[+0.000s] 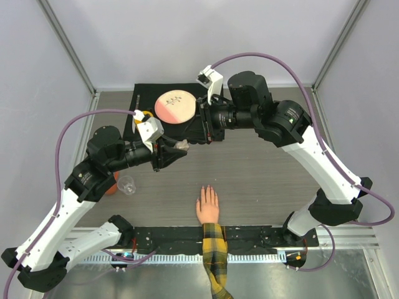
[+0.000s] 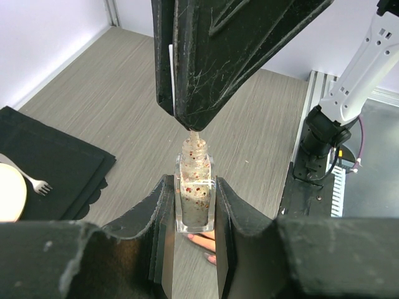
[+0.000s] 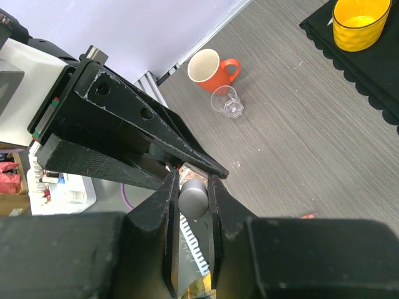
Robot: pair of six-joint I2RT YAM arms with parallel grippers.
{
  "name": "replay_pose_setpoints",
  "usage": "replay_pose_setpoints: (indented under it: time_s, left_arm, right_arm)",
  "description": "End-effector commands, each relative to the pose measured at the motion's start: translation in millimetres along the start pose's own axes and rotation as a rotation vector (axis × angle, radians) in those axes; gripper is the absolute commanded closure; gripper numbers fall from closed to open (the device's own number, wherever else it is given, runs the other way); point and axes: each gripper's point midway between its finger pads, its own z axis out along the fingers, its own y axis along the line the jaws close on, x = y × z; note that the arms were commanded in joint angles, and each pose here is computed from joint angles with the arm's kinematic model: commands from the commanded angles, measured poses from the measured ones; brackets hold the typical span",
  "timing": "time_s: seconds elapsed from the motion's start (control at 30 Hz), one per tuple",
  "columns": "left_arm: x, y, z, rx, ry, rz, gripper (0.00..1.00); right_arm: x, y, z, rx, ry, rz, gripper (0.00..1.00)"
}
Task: Paint the nails
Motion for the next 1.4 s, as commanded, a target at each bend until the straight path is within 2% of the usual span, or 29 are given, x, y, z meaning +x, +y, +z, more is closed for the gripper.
replay_pose_setpoints:
  time_s: [0.0, 0.67, 0.97, 1.03, 1.2, 1.3, 1.37]
  left_arm:
    - [-31, -5, -5, 0.012, -0.099, 0.066, 1.0]
    - [-40, -2, -7, -0.011, -0.128, 0.09, 1.0]
    - [-48, 8, -2, -0.051, -0.179, 0.102, 1.0]
    - [-51, 11, -1, -0.069, -0.208, 0.113, 1.0]
    - [-53, 14, 0, -0.08, -0.232, 0.115, 1.0]
    - [-53, 14, 1, -0.078, -0.239, 0.112, 1.0]
    - [-55, 16, 3, -0.082, -0.249, 0.111, 1.0]
  right_arm:
    - [-9, 5, 5, -0.014, -0.034, 0.003, 0.99]
    - [0, 5, 9, -0.003, -0.009, 0.012, 0.99]
    - [38, -3, 34, 0.066, 0.135, 0.011, 0.98]
    - [36, -2, 33, 0.07, 0.132, 0.019, 0.98]
    - [26, -2, 31, 0.094, 0.102, 0.048, 0.92]
    - [16, -2, 29, 0.121, 0.086, 0.065, 0.83]
    - [9, -1, 24, 0.136, 0.068, 0.079, 0.74]
